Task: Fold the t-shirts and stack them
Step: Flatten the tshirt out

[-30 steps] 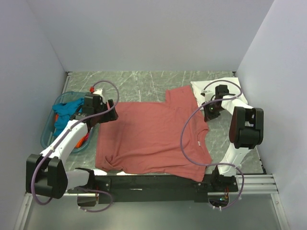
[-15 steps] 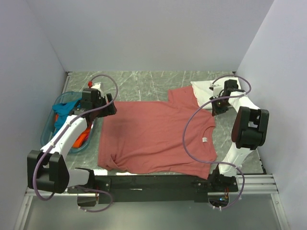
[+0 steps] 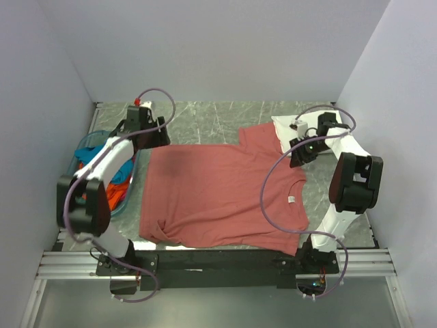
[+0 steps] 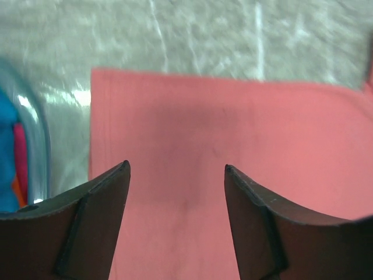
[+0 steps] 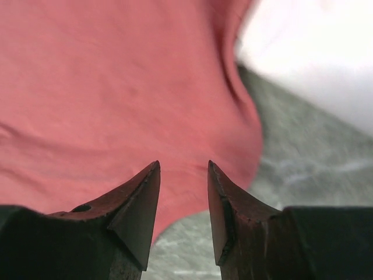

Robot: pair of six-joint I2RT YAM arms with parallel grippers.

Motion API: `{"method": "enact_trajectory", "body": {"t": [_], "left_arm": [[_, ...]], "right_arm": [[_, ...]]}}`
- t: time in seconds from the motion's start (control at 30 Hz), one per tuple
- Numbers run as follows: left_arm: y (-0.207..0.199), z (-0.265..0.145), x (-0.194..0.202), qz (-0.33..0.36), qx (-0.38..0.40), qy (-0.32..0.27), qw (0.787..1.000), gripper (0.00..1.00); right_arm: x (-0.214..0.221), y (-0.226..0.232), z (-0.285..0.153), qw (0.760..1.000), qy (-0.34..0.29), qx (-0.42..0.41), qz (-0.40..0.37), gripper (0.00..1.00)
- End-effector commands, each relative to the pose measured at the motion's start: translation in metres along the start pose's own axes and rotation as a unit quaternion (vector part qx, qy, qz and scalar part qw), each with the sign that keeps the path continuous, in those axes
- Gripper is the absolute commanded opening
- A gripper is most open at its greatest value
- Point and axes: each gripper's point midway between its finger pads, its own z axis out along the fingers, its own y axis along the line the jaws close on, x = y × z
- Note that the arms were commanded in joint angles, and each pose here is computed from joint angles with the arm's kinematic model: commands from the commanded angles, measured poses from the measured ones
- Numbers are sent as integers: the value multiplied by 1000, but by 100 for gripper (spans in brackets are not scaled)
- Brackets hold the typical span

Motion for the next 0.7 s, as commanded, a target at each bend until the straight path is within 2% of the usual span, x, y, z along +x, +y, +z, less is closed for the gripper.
{"method": "enact_trajectory", "body": {"t": [0.0, 0.2, 0.23, 0.27, 0.33, 0.67], "left_arm": [[18, 28, -13, 16, -52, 11, 998, 67], [36, 80, -9, 14, -103, 55, 993, 56], [38, 83, -22, 17, -118, 42, 992, 55], [45, 95, -12, 20, -130, 63, 989, 53], [48, 100, -20, 27, -145, 63, 987, 48], [62, 103, -11, 56, -170, 78, 981, 48]], "right_arm": [[-41, 44, -4, 995, -35, -37, -80, 46], [-72, 70, 7, 992, -60, -49, -95, 47], [-73, 71, 6, 992, -61, -49, -94, 47], [-73, 71, 5, 992, -61, -48, -95, 46], [-71, 69, 2, 993, -61, -38, -99, 46], [-74, 62, -3, 992, -79, -26, -98, 47]]}}
